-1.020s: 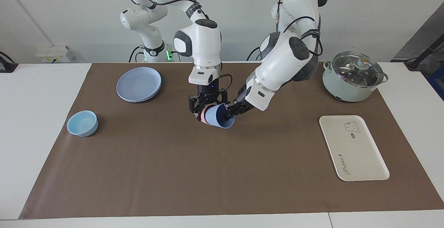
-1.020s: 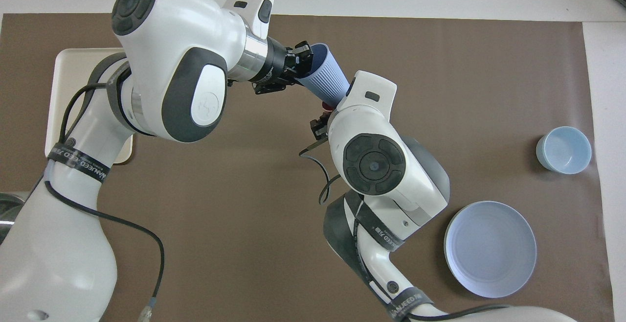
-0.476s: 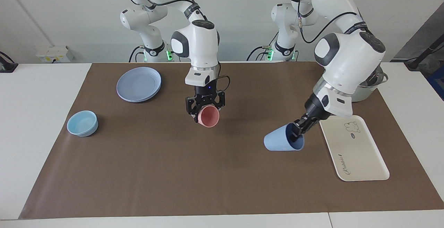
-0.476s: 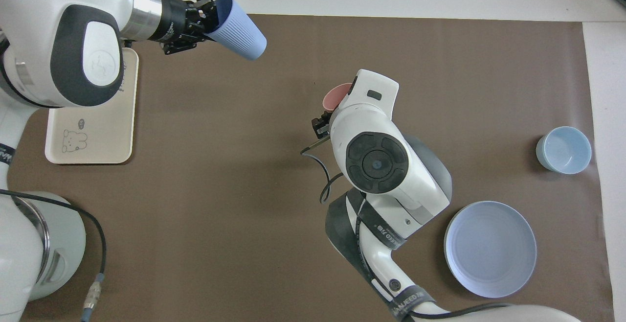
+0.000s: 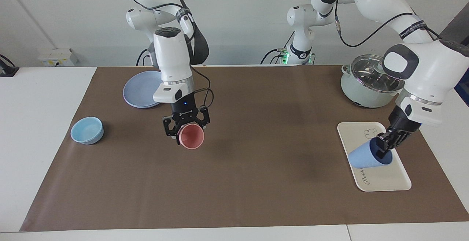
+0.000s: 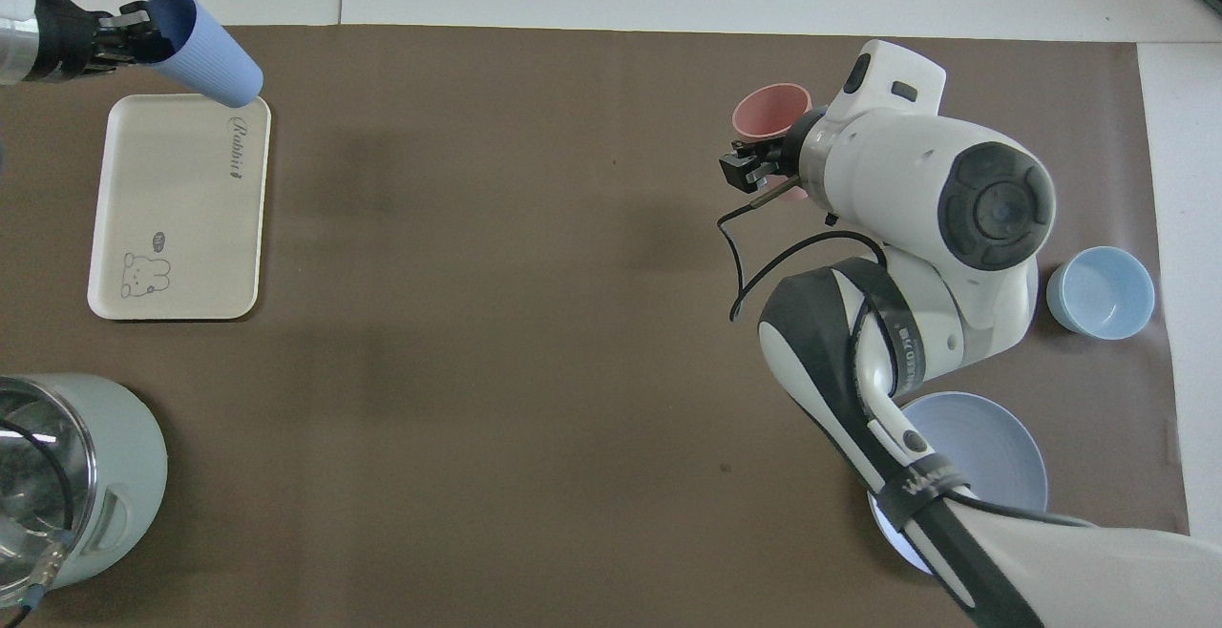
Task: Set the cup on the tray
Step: 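Lower the blue cup onto the tray while the right gripper lowers the pink cup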
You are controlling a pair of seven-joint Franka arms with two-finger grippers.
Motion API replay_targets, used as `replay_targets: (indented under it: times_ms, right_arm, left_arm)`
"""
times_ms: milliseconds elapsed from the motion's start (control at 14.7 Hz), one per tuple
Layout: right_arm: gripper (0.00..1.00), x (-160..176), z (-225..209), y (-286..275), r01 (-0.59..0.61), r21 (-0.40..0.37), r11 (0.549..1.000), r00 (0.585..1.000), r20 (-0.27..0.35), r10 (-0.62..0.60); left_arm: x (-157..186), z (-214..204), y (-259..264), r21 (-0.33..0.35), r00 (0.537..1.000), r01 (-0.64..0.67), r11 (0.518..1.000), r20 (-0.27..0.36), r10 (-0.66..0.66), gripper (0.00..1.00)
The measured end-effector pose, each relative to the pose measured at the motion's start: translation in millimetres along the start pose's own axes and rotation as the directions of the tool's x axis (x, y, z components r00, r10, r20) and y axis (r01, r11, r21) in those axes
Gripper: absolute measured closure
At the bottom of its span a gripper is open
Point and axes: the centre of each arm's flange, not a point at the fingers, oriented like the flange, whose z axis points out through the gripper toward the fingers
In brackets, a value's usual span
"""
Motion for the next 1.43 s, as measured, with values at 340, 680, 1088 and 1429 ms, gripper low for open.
replay_targets:
  times_ms: [340,680,1088,1429]
  right_arm:
    - [0.15,-28,2,94,0.039,0.164,0.986,0.992,-0.124,-0.019]
    - [0.15,-75,33,149,-0.009,0.287,0.958,0.961,-0.263,0.088]
    - [0.15,-136,96,187,0.091,0.380,0.921,0.915,-0.397,0.073]
    - [0.15,-197,114,232,0.218,0.384,0.897,0.888,-0.459,-0.019]
  left_arm:
    - [-48,31,-114,0.091,0.990,-0.137,0.986,-0.030,0.140,0.93]
    - [-85,58,-149,0.136,0.983,-0.170,0.976,-0.051,0.179,0.93]
    - [-89,65,-146,0.137,0.981,-0.175,0.975,-0.060,0.184,0.67]
    - [-24,1,-116,0.054,0.977,-0.210,0.976,0.058,0.207,0.07]
